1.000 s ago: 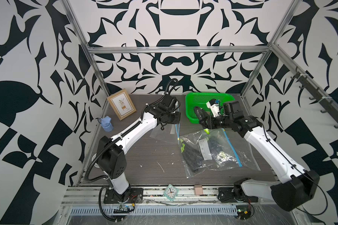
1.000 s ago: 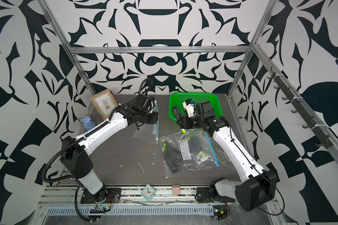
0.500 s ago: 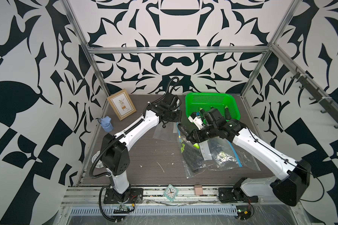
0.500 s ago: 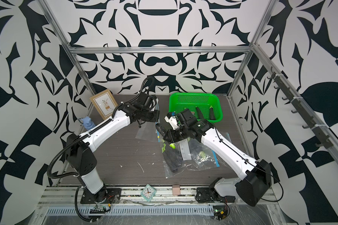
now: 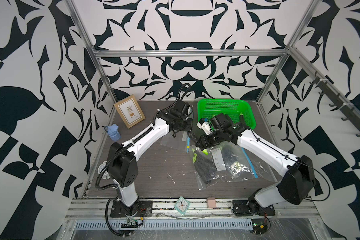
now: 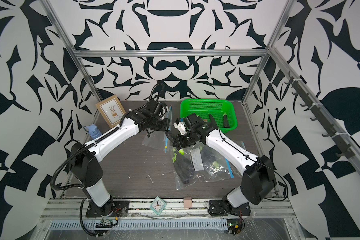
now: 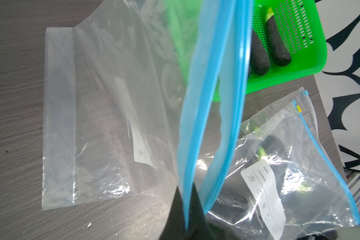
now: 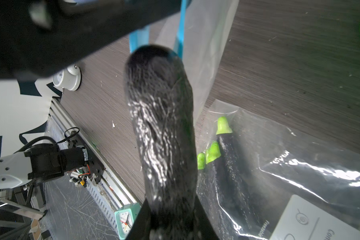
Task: Place the eggplant in a zip-top bag and seal the zipper
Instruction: Place the eggplant in the zipper food storage bag.
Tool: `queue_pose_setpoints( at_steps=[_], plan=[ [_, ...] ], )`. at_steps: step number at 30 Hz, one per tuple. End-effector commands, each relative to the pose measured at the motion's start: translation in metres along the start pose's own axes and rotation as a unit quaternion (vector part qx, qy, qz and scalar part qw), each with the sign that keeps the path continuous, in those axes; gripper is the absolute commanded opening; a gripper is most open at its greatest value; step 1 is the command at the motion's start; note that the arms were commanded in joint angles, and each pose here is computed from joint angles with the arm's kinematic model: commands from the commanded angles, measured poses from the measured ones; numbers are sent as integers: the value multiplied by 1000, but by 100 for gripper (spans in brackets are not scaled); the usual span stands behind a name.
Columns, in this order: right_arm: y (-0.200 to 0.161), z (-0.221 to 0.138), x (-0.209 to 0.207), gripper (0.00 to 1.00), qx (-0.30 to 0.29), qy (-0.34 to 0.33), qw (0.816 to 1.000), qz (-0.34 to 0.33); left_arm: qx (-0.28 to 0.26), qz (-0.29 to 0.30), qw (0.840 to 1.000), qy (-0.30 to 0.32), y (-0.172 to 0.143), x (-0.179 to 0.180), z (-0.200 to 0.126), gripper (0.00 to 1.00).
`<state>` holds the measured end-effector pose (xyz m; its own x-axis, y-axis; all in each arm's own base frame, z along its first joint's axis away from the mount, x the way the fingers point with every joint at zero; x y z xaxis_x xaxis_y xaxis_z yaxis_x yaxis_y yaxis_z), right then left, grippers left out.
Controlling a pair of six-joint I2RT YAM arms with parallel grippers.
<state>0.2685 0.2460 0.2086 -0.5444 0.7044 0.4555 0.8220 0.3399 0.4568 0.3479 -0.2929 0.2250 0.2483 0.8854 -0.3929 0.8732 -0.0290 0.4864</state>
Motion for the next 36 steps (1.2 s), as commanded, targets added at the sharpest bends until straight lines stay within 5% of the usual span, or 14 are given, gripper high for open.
queue_pose_setpoints(
  at_steps=[1, 18, 28, 36],
  plan=[
    [22, -22, -4, 1, -44, -12, 999, 4, -4, -6, 1000, 10, -4, 5, -13, 0],
    [53, -55, 31, 0, -86, 63, 994, -14, -10, -4, 1000, -4, -3, -1, -17, 0],
    [61, -26, 31, 0, -79, 113, 990, 0, -18, -1, 999, -44, 0, -14, -26, 0],
    [60, -5, 13, 0, -62, 83, 995, 8, -17, 3, 999, -45, -2, -14, -33, 0]
  ],
)
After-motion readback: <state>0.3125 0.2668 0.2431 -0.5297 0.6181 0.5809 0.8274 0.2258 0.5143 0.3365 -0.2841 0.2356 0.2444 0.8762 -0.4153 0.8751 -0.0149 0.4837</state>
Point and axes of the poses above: each gripper's point midway between its finger pads, its own z axis out along the fingers, its own x axis along the line the jaws close on, y = z × x, the point moved 3 cm from there along -z, back along the fingers, and after that the axes turned 8 degrees about -z, right-handed, at the moved point
